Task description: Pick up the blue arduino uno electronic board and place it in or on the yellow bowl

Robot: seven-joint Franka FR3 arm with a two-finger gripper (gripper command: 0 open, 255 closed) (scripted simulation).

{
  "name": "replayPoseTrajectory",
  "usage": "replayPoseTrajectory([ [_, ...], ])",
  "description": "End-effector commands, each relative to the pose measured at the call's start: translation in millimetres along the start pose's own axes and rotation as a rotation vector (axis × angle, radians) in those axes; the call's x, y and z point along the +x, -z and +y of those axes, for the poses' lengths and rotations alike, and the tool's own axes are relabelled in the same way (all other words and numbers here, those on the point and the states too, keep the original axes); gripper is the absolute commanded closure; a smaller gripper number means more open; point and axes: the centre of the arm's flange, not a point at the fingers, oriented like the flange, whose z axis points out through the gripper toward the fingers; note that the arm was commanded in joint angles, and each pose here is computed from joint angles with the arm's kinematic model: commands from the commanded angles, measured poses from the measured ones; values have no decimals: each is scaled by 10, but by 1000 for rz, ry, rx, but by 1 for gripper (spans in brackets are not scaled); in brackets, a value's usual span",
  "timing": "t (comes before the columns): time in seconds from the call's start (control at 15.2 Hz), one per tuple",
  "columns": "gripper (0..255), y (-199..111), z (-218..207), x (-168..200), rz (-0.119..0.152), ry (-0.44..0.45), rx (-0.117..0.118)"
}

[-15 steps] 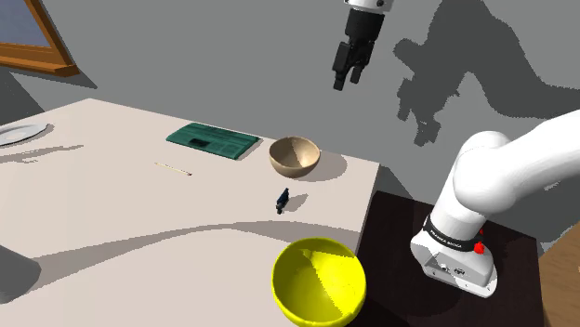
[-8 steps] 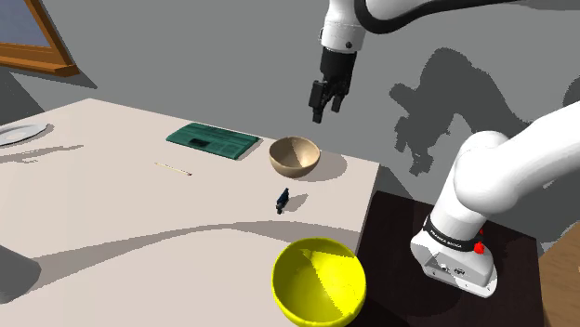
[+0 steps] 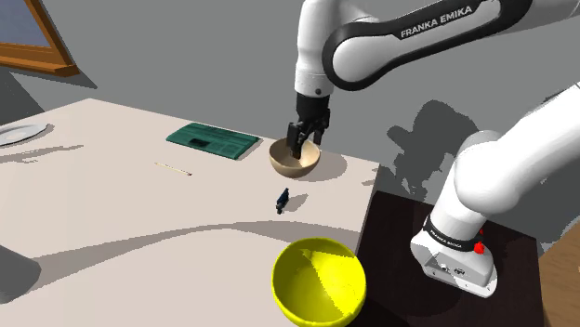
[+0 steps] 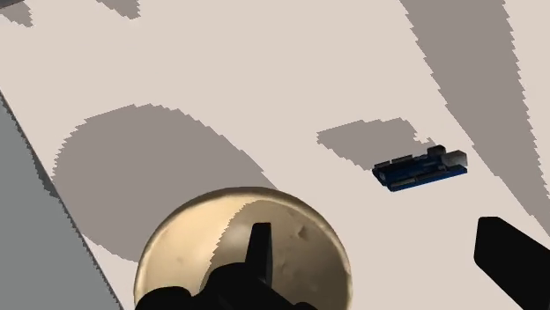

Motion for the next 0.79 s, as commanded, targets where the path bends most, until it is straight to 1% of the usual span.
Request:
replayPoseTrajectory([
  [0.0,0,-206,-195,60,-9,-5,-6],
  [0.53,0,-1076,-839,212,-50,-22,-38],
  [0.73,0,-1228,-867,214,-52,-23,-40],
])
